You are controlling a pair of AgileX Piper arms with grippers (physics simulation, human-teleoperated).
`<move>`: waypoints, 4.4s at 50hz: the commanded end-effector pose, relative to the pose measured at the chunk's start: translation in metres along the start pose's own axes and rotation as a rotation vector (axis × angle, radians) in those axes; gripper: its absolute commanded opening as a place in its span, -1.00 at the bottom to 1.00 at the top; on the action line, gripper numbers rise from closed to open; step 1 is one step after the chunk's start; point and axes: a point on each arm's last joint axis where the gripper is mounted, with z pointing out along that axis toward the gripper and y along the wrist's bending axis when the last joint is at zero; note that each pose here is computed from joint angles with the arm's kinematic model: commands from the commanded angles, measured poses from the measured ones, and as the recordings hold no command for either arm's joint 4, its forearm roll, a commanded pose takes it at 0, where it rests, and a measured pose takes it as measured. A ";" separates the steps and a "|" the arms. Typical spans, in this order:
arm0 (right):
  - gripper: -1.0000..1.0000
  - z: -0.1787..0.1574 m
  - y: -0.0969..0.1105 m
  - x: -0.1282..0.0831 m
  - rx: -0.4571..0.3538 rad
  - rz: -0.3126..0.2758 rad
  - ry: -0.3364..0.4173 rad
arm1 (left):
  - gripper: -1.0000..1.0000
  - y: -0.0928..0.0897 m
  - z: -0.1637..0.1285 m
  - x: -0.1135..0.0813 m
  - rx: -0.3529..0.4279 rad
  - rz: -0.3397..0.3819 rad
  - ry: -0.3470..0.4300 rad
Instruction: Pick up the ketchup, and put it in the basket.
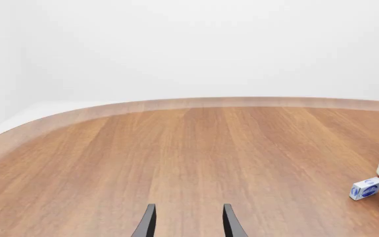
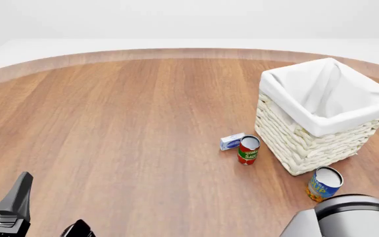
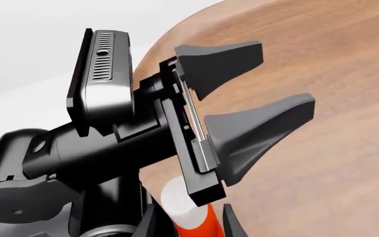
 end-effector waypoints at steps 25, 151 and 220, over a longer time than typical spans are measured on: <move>-1.00 0.017 -0.008 0.006 0.017 0.010 0.011 | 1.00 0.000 0.000 0.000 0.000 0.000 0.000; -1.00 -0.152 -0.175 -0.131 0.479 -0.026 -0.456 | 1.00 0.000 0.000 0.000 0.000 0.000 0.000; -1.00 -0.388 -0.204 -0.124 1.091 -0.154 -0.759 | 1.00 0.000 0.000 0.000 0.000 0.000 0.000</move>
